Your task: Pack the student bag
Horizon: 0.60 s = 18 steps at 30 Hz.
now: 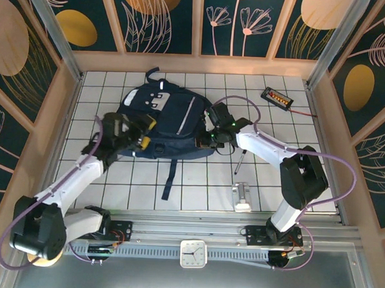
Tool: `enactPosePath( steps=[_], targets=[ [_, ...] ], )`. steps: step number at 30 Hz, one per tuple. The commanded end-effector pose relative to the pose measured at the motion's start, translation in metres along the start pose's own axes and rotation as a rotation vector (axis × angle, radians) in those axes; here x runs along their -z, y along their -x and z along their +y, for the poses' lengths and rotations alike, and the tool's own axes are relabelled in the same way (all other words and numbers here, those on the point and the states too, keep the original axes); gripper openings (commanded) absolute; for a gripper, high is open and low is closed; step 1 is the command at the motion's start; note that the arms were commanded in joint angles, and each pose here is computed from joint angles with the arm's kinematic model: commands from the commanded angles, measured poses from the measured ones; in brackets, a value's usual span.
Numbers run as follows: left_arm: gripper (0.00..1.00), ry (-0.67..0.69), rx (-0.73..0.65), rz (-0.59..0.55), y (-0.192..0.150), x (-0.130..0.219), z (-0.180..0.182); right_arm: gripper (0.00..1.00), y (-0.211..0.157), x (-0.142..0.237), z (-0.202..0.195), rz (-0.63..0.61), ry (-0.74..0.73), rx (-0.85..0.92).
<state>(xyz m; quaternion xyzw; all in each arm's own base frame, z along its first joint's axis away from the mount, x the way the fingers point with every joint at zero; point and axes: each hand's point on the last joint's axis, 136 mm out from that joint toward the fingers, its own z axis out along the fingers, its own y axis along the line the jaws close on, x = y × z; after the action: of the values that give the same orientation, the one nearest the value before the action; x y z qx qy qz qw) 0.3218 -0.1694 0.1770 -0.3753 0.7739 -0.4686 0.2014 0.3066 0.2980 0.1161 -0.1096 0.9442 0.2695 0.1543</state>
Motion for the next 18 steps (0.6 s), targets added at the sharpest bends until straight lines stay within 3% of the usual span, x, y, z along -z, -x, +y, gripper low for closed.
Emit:
enactPosePath(
  steps=[1, 7, 12, 14, 18],
  targets=[
    [0.78, -0.086, 0.157, 0.021, -0.029, -0.023, -0.014, 0.00, 0.013, 0.006, 0.013, -0.053, 0.031, 0.005],
    [0.79, -0.090, 0.125, 0.058, -0.041, -0.072, -0.032, 0.00, 0.005, 0.006, 0.013, -0.051, 0.031, -0.006],
    [0.77, -0.050, 0.129, 0.064, -0.045, -0.095, -0.024, 0.00, 0.002, 0.008, 0.011, -0.060, 0.031, -0.021],
    [0.67, -0.040, 0.127, 0.064, -0.046, -0.101, -0.020, 0.00, 0.001, 0.008, 0.010, -0.061, 0.032, -0.027],
    [0.18, -0.004, 0.084, 0.099, -0.053, -0.108, -0.013, 0.00, -0.001, 0.006, 0.006, -0.059, 0.015, -0.036]
  ],
)
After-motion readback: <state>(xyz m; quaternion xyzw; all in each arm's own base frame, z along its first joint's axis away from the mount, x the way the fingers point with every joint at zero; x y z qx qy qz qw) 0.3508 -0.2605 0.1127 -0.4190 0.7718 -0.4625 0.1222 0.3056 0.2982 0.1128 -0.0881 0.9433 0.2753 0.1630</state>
